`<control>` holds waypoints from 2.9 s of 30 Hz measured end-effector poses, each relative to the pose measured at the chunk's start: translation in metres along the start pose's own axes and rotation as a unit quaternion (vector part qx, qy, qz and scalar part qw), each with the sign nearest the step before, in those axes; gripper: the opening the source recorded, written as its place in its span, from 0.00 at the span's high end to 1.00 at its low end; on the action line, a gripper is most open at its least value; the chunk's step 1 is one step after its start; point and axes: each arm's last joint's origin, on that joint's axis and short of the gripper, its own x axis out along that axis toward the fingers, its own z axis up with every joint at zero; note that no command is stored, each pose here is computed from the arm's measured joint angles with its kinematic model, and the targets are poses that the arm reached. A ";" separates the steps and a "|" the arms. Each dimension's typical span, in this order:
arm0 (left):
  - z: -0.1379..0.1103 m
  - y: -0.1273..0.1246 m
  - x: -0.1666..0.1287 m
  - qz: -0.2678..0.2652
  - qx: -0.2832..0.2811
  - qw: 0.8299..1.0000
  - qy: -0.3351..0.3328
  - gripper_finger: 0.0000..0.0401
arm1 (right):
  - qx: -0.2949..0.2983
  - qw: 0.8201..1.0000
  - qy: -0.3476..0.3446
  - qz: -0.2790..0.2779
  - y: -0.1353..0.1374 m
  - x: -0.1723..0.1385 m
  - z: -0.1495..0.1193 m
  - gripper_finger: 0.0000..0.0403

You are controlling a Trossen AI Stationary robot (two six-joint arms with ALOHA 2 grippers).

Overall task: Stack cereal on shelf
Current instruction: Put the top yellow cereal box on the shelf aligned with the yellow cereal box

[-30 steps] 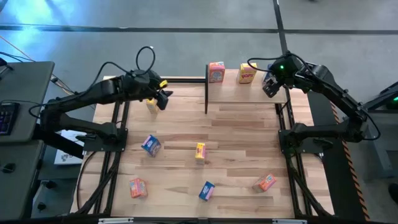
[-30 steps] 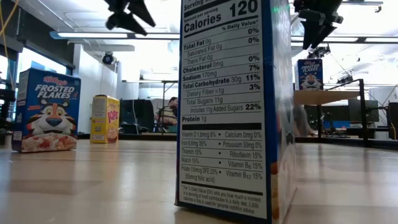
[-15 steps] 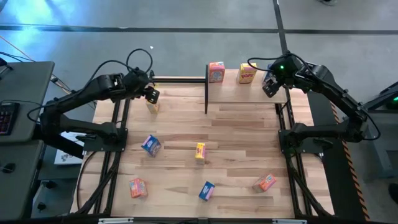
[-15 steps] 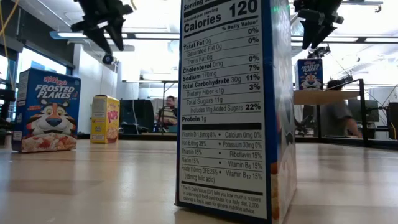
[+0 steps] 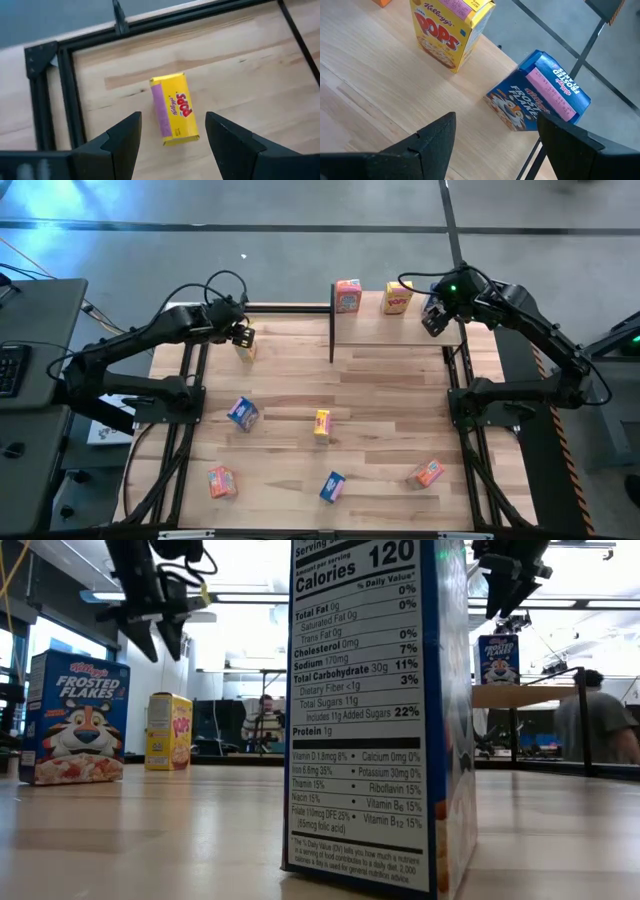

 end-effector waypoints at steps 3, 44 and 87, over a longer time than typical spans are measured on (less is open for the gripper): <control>-0.004 -0.002 0.009 -0.003 -0.016 1.000 -0.003 0.47 | 0.000 1.000 -0.001 0.000 0.000 0.000 0.000 0.33; -0.021 -0.012 0.047 -0.044 -0.064 0.996 -0.049 0.47 | 0.007 1.000 -0.019 0.011 0.001 0.000 0.004 0.33; -0.024 -0.022 0.084 0.019 -0.040 0.999 0.010 0.48 | 0.007 1.000 -0.018 0.014 0.001 0.000 0.004 0.33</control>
